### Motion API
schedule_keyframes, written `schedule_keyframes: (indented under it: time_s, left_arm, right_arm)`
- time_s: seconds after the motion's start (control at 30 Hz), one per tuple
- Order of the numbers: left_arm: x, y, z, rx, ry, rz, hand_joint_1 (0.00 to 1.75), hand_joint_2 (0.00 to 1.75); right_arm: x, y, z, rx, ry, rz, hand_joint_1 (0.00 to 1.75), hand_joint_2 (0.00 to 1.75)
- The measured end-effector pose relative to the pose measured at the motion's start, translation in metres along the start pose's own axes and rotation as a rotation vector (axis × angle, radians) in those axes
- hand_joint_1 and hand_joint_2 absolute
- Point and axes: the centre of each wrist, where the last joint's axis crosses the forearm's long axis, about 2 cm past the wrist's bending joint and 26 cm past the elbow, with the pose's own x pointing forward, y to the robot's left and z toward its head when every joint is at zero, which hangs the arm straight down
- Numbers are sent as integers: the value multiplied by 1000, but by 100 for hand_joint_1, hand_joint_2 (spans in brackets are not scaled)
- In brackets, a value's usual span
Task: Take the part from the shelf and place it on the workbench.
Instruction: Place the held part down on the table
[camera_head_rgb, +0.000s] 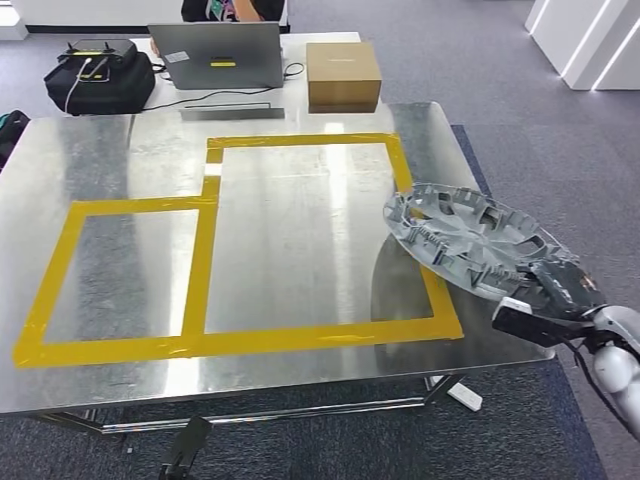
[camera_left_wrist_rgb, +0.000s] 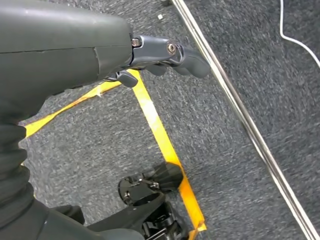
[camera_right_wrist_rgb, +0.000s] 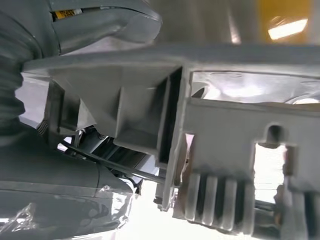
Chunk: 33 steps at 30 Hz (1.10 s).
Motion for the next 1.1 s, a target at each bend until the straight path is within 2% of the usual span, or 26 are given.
schedule_keyframes:
  time_s: [0.17,0.37,0.53,0.7,1.1]
  left_arm:
    - [1,1,-1,-15,14,-40,0,175]
    - [0,6,-2,-19,27,-72,0,175]
    - [2,5,-2,-41,16,-101,0,175]
    - [4,5,-3,-56,6,-126,0,175]
    - [6,5,-4,-60,-7,-152,0,175]
  right_arm:
    - [31,34,-47,44,-3,43,175,175]
    - [53,51,-83,138,30,66,175,175]
    - [65,65,-95,210,-28,62,175,175]
    - [89,80,-104,254,-97,60,175,175]
    - [111,84,-115,229,-140,76,175,175]
